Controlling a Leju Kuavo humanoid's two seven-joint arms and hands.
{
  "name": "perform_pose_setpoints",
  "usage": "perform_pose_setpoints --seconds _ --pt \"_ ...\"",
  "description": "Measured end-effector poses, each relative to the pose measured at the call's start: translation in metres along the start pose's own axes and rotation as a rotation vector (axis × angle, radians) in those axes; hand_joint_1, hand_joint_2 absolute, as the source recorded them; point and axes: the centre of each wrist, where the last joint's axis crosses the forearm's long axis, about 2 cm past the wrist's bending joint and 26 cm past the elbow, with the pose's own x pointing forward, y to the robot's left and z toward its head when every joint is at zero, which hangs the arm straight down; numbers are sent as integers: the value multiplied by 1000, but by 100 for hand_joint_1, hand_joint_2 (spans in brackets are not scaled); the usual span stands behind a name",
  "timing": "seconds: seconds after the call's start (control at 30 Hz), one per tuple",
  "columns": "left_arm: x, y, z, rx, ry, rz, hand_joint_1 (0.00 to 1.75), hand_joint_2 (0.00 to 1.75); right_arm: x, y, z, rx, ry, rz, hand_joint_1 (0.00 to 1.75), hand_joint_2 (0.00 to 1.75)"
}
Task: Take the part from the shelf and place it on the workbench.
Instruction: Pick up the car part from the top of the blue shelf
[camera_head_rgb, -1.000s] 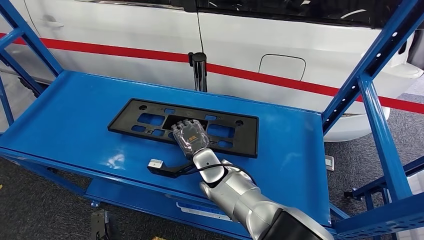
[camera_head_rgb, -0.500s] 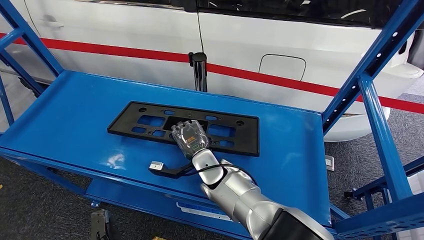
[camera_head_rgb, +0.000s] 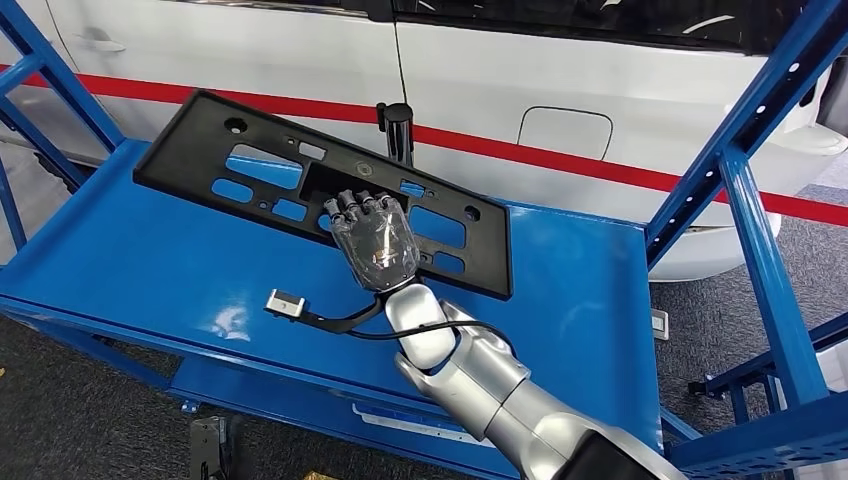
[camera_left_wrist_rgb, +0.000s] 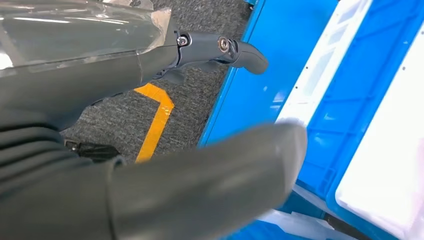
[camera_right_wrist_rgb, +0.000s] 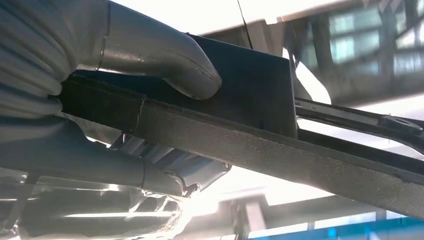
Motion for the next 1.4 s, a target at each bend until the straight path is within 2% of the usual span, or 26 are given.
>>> perform_pose_setpoints --seconds 0.27,0.5,0.67,0.8,0.93,1.0,1.2,1.4 --pt "1 -6 2 -23 -12 26 0 175 1 -33 -7 -166 -45 -39 175 175" --pt "1 -7 2 -21 -6 33 0 175 2 -42 -6 -205 -76 -49 175 175" --pt "0 -8 2 -34 10 61 0 175 6 -47 -3 -236 -145 -82 175 175" --pt "-1 -8 4 -48 14 99 0 175 6 -56 -2 -252 -161 -254 175 175" --pt "-5 -6 8 -47 17 105 0 175 -15 -69 -6 -279 -49 -531 175 175" --pt "-7 -5 10 -45 21 104 0 175 -27 -75 -5 -308 -5 -622 175 175" --pt "-9 -4 11 -47 23 97 0 175 -47 -87 -1 -375 53 -826 175 175" --pt "-10 -3 12 -50 24 92 0 175 -61 -91 2 -405 69 -886 175 175"
